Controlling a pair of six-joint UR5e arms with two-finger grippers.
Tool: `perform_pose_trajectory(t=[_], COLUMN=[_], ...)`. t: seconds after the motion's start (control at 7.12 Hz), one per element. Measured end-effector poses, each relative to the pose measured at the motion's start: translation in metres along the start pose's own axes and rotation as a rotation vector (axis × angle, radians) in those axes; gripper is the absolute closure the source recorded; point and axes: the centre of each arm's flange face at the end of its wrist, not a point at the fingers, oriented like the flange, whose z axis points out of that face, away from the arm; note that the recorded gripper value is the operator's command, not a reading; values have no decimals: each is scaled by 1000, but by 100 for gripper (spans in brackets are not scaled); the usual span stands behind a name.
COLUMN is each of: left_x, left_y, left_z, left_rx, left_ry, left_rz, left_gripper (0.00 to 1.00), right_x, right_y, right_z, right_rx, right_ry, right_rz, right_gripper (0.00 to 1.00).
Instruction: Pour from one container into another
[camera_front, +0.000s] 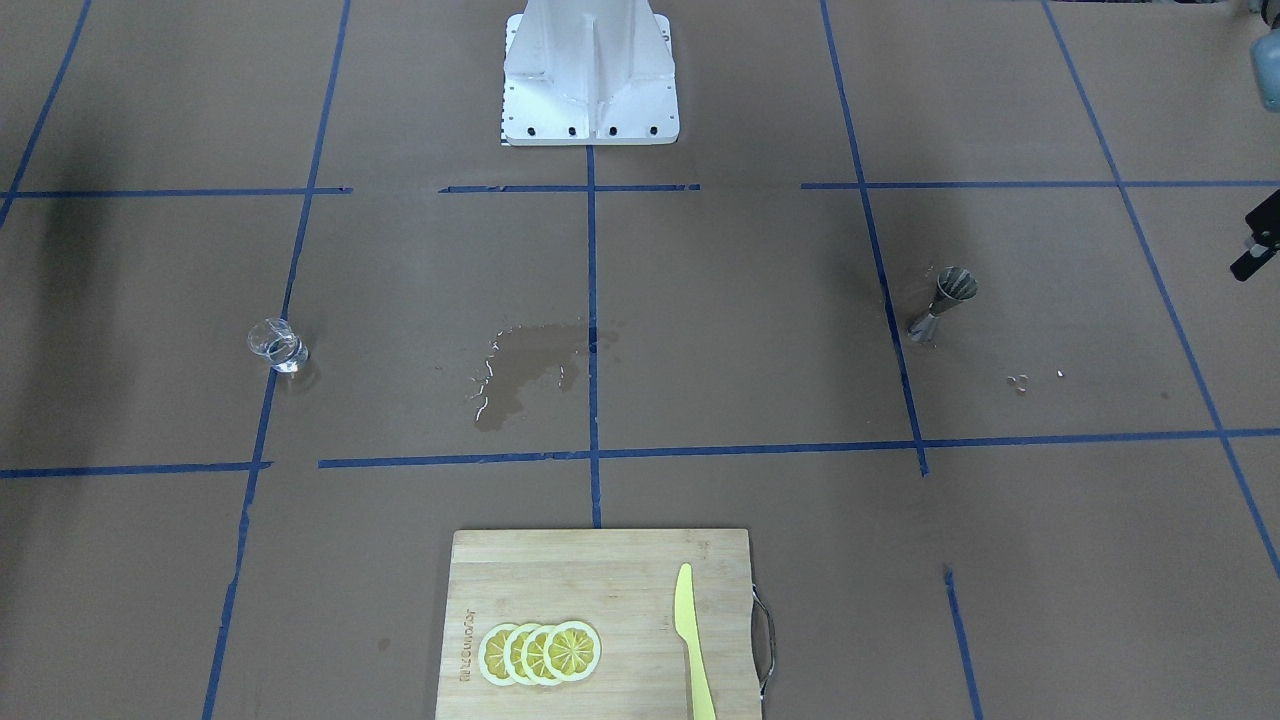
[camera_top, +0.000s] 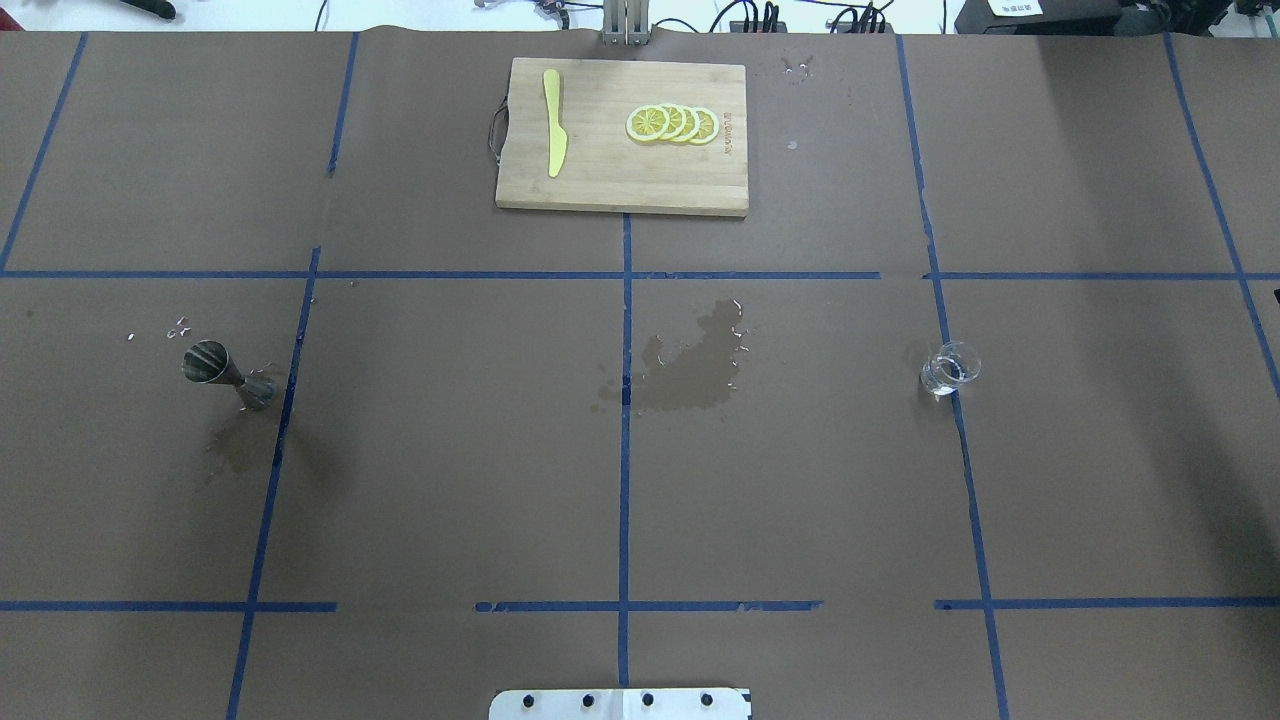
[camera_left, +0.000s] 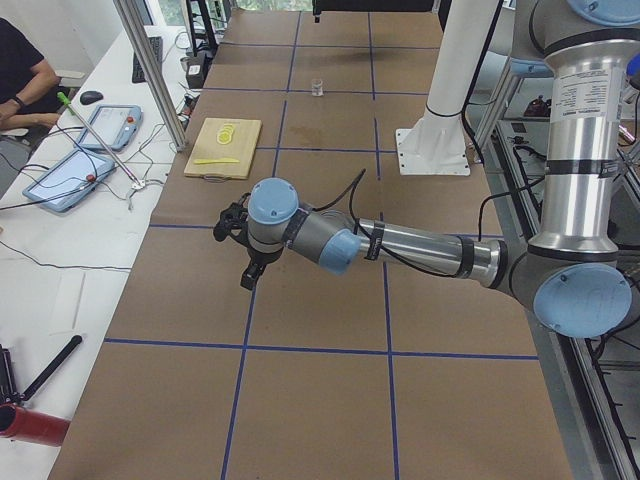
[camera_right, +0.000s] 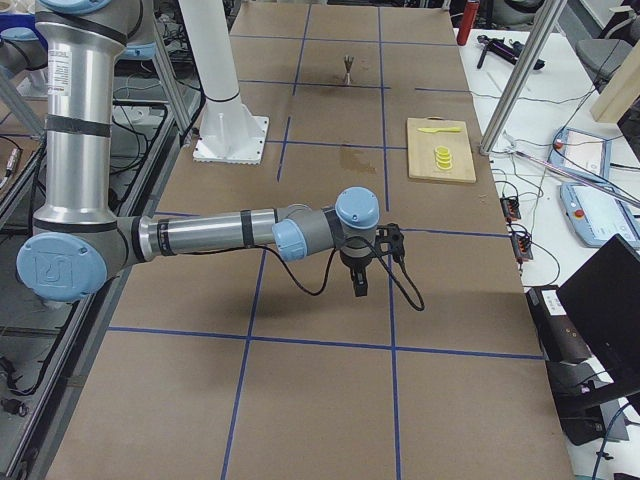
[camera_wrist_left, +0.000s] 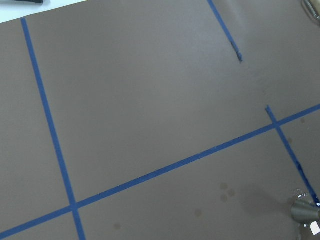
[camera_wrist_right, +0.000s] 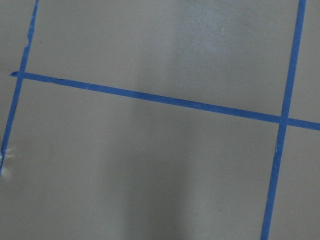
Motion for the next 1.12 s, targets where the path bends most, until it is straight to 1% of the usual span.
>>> perform_pose_trajectory(t=[0.28,0.42,0.56,0.7,0.98,1.12], left_x=[46,77,116,150,199,221], left_y=[10,13,21,37,64,83], left_z=[37,54,70,83,97,105], left_rx=[131,185,245,309,439,504], left_ry=[-14,-16,-37,-75,-132,-160], left_rz=[-54,-87,-112,-140,-200,-223], left_gripper=[0,0,1,1,2,2], right_x=[-10,-12,-14,-15,-16,-17], right_y=[-3,-3,-3,-3,-3,-3], right_z=[-2,0,2,4,5,5], right_rx=[33,38,37,36,34,33], right_ry=[-10,-14,-17,-18,-20,-21], right_rz=[-52,-65,-73,-77,-79,-79], right_gripper=[0,0,0,0,0,0])
